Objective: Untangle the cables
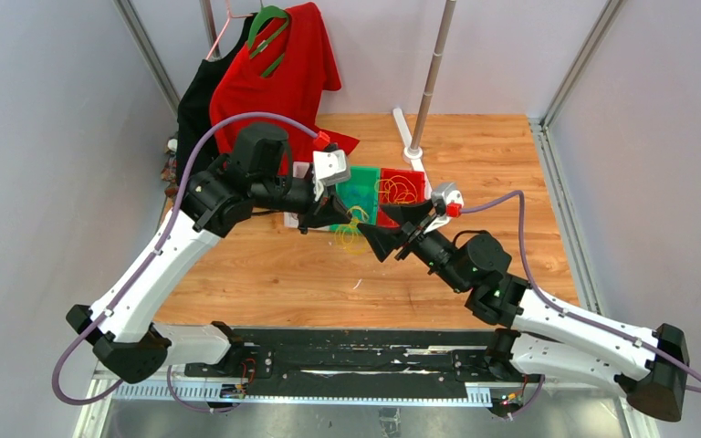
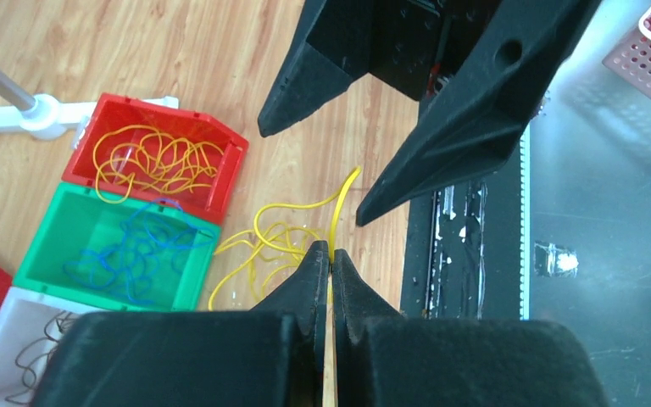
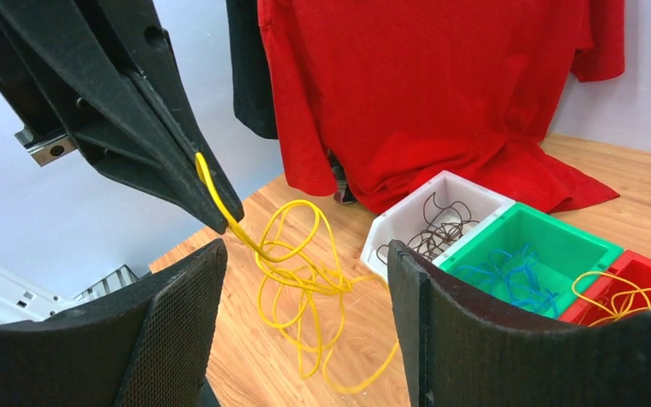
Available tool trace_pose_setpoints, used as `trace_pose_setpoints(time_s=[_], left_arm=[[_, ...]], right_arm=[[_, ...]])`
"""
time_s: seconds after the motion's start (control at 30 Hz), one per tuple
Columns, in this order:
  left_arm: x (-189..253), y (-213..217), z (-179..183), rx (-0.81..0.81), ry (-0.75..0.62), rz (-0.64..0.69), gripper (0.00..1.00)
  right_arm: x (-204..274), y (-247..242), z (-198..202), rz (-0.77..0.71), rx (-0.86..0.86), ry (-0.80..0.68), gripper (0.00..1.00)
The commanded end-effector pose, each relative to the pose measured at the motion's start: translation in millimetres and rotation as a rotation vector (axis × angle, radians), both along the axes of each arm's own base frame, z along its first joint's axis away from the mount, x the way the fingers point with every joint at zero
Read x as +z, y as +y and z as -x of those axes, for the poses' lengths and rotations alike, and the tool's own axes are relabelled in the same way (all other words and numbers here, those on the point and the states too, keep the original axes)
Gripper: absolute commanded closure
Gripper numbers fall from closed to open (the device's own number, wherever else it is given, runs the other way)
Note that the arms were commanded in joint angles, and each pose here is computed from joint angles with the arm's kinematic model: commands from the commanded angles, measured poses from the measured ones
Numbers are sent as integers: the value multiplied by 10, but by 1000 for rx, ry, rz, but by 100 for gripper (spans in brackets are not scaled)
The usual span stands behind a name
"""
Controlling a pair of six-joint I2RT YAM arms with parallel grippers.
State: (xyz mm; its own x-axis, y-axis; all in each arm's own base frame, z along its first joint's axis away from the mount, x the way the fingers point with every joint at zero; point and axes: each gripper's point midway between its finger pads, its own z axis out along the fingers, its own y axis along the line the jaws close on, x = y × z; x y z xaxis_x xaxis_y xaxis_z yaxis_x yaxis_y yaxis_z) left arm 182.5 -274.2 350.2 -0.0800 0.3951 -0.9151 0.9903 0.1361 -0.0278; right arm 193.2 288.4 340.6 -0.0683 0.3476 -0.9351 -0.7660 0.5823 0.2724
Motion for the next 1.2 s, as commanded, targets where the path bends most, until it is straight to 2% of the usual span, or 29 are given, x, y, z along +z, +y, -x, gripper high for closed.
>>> trace_pose_setpoints(time_s=[0.0,0.5,0.77,0.93,1.17], left_arm=[[-6,33,-23,54,41,-2,100],[-45,-27,283,-67,187,26,100],[146,-48,302,-126,124,48,100],[218,-65,359,-164,133,63,100],[377,-85,284,-164,59,81,100]], right_arm=[[248,9,33,-42,2,-76,30],[221,25,-364,-85,-190,-45,31],[-147,414,-362,-124,-77,107,28],[-445,623,-346,-156,-14,197,30],[-747,819,-234,-141,58,248,35]])
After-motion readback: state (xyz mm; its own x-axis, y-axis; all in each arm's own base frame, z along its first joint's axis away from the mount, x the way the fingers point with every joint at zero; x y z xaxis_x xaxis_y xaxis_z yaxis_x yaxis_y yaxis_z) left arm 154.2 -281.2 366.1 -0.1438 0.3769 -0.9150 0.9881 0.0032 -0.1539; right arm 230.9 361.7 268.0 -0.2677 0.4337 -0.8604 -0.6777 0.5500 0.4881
